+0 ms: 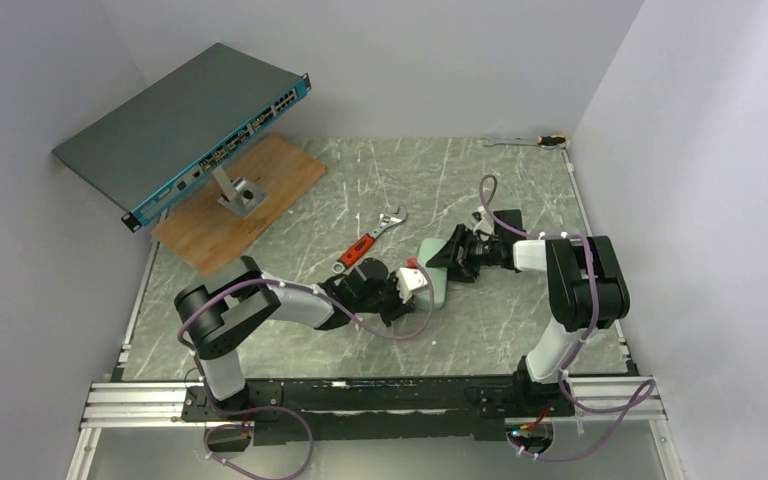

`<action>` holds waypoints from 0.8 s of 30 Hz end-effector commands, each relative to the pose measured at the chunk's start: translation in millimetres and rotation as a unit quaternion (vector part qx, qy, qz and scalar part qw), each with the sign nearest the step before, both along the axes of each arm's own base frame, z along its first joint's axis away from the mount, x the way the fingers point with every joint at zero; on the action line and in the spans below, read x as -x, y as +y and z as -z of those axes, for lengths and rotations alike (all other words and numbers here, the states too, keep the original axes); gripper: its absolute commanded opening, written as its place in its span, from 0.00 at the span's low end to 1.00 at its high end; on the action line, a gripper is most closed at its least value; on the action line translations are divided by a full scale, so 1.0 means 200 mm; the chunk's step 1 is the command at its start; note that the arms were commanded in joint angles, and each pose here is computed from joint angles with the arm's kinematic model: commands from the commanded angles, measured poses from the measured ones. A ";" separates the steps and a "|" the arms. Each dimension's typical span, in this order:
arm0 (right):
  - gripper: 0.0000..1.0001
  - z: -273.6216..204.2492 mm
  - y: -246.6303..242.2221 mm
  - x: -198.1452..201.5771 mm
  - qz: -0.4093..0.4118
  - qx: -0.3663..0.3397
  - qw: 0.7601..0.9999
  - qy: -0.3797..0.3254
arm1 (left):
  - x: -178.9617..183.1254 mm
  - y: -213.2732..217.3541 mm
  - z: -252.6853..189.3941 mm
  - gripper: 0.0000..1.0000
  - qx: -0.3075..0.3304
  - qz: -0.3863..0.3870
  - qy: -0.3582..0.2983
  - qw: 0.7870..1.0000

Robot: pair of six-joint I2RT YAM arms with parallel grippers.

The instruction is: Open the umbrella

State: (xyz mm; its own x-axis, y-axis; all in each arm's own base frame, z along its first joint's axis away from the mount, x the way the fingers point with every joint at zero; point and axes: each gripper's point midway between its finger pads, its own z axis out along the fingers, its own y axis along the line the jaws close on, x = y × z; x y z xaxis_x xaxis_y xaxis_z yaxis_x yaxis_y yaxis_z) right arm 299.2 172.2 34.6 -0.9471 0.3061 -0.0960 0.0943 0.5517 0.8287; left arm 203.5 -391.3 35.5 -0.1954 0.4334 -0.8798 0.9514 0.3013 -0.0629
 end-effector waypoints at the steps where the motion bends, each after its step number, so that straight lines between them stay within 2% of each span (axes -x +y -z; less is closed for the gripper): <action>1: 0.73 0.07 -0.22 -0.13 0.040 0.106 0.993 -0.039 | -0.10 0.10 0.01 0.00 -0.013 0.006 0.023 1.000; 3: 0.80 0.06 -0.34 -0.07 -0.021 0.136 0.989 -0.059 | -0.20 0.16 0.04 0.00 -0.025 0.007 0.021 0.999; 6: 0.82 0.00 -0.47 -0.04 -0.102 0.169 0.975 -0.102 | -0.27 0.21 0.05 0.00 -0.035 0.026 0.003 0.999; 9: 0.82 -0.10 -0.49 -0.07 -0.168 0.173 0.959 -0.150 | -0.30 0.21 0.06 0.00 -0.040 0.047 -0.016 0.998; 12: 0.82 -0.24 -0.44 -0.14 -0.219 0.148 0.941 -0.212 | -0.33 0.18 0.05 0.00 -0.039 0.061 -0.026 0.997; 14: 0.82 -0.31 -0.38 -0.18 -0.275 0.124 0.921 -0.248 | -0.35 0.15 0.06 0.00 -0.040 0.067 -0.028 0.997; 16: 0.82 -0.33 -0.33 -0.21 -0.312 0.100 0.907 -0.264 | -0.37 0.14 0.06 0.00 -0.040 0.068 -0.028 0.996; 20: 0.83 -0.31 -0.27 -0.37 -0.329 0.117 0.887 -0.301 | -0.42 0.12 0.05 0.00 -0.039 0.070 -0.039 0.996; 24: 0.84 -0.24 -0.11 -0.42 -0.372 0.130 0.871 -0.294 | -0.44 0.11 0.06 0.00 -0.045 0.070 -0.043 0.996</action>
